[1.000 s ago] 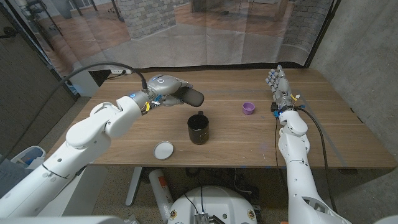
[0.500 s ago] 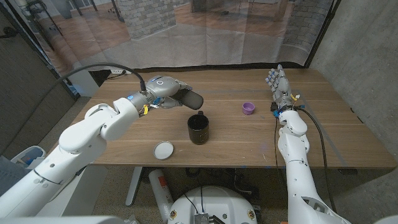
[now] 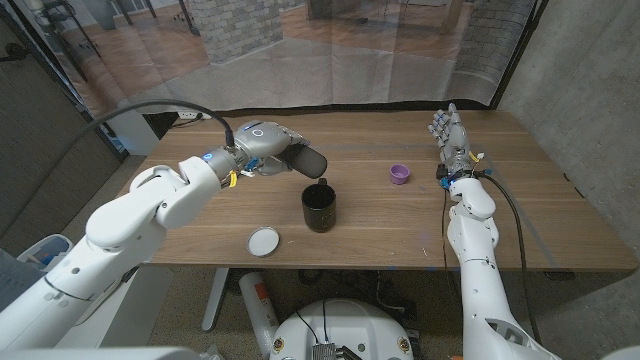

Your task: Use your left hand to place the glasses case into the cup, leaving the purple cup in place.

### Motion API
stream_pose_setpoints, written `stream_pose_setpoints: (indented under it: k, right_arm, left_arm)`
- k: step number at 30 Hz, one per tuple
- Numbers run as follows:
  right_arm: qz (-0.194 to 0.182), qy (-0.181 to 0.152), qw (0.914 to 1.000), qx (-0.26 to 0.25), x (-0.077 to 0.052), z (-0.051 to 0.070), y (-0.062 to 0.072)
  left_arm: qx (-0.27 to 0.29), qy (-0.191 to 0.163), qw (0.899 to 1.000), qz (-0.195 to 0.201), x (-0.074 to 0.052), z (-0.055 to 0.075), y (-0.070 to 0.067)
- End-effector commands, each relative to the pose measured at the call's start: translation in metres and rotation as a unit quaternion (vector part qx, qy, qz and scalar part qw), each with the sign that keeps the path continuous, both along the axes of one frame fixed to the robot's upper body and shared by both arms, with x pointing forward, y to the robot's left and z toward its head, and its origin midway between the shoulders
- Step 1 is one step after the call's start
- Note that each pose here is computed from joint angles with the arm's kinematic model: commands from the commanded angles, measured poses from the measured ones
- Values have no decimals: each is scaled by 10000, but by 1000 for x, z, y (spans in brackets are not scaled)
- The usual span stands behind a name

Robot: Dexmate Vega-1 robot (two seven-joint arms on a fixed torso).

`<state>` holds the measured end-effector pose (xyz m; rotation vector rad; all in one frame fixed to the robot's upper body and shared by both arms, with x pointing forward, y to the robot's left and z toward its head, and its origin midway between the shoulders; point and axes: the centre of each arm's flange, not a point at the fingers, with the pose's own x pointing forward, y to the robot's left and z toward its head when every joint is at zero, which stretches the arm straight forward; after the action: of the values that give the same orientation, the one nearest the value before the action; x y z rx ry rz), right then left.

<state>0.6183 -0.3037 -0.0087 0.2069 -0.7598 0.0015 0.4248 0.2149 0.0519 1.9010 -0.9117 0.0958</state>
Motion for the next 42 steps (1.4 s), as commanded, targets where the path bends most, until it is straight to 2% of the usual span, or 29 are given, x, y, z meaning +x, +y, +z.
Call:
stream_pose_setpoints:
  k: [1, 17, 28, 42]
  right_arm:
    - [-29, -41, 10000, 61, -6, -2, -5]
    - [-1, -65, 9999, 111, -5, -5, -6]
    - [-10, -101, 9998, 153, -8, -7, -8]
    - [12, -87, 9998, 191, -8, -9, -6]
  left_arm:
    - [222, -176, 9995, 139, -9, 2, -3]
    - [608, -372, 9971, 281, -8, 0, -11]
    - [967, -619, 9931, 232, -12, 2, -27]
    - [1220, -605, 9902, 304, -19, -1, -32]
